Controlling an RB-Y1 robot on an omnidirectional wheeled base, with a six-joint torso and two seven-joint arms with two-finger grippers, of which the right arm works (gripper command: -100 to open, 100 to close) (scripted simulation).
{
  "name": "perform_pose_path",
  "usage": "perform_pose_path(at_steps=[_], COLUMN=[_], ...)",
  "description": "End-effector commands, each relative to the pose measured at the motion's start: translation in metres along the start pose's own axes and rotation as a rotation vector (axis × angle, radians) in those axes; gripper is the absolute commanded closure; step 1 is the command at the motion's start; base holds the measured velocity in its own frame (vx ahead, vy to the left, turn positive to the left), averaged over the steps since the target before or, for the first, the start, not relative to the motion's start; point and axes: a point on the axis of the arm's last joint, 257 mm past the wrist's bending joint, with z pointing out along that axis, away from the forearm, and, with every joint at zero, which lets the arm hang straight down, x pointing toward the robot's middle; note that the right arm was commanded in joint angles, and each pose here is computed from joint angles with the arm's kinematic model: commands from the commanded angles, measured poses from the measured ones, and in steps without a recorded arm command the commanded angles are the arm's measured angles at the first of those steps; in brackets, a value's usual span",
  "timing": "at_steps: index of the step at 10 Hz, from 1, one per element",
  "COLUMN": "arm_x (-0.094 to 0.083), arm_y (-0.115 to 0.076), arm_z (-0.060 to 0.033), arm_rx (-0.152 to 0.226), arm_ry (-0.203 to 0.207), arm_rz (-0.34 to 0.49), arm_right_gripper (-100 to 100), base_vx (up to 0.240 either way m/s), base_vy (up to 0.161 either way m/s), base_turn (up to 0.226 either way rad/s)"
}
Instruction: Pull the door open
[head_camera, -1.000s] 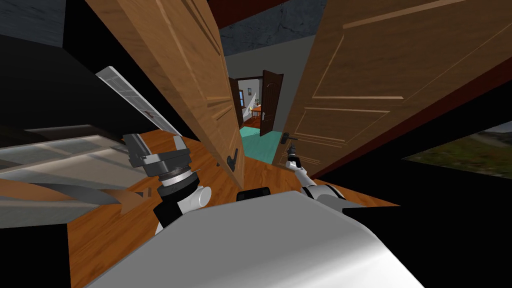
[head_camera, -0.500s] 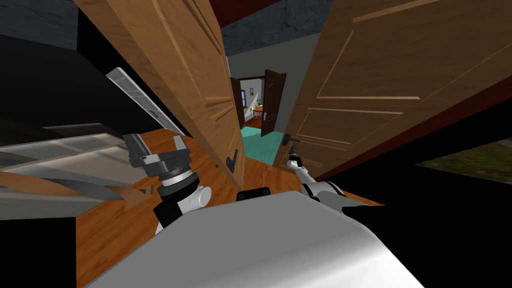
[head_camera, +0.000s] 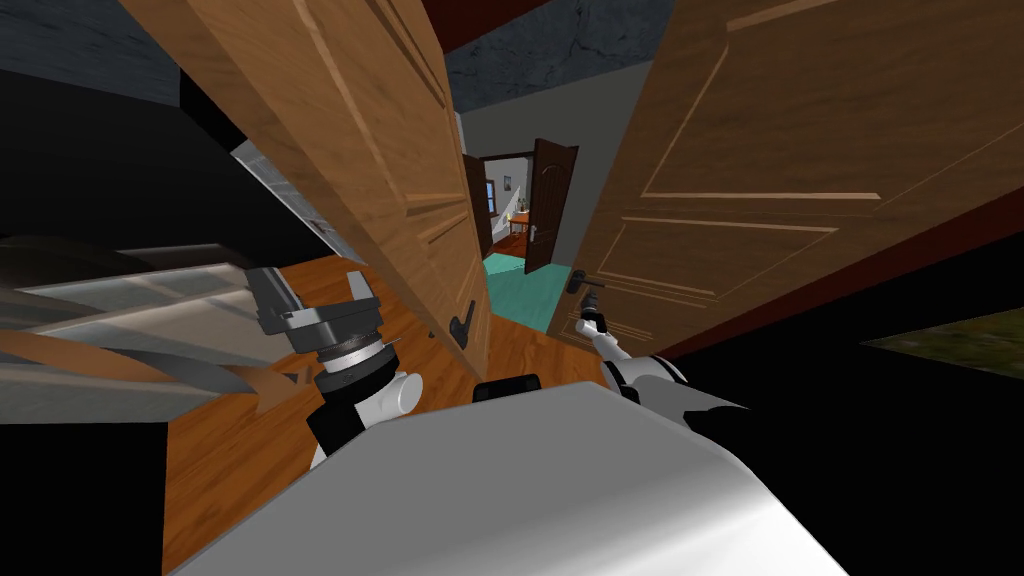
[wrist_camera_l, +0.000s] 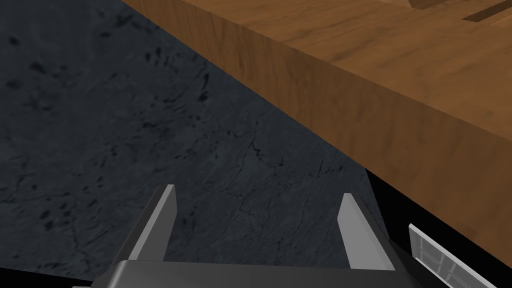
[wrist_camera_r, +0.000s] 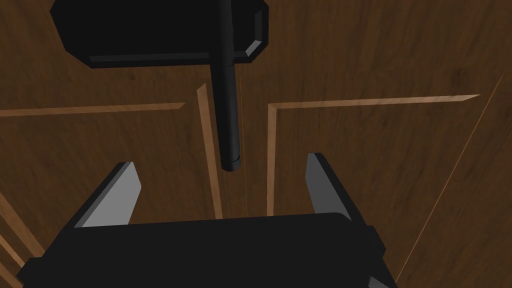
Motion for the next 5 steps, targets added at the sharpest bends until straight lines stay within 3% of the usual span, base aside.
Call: perform_pose_path(at_steps=[1,2,3,4,5], arm_x=[0.0,-0.02,-0.028,-0.028,-0.048], arm_y=[0.0,0.0,-0.001,-0.001,-0.001], arm_z=[0.0,0.0006,0.0005,0.0005,0.0], arm_rx=[0.0,0.001,0.001,0.001,0.002], arm_ry=[0.0,-0.037,-0.054,-0.054,-0.091], arm_rz=[0.0,-0.001,-0.001,-0.001,-0.001], arm_right_gripper=[-100,-100,-100,-100,-100], base_vx=[0.017,0.043,0.07,0.043,0.033], base_vy=[-0.013,-0.067,-0.12,-0.098,-0.1], base_turn=[0.012,0.191,0.334,0.087,0.193])
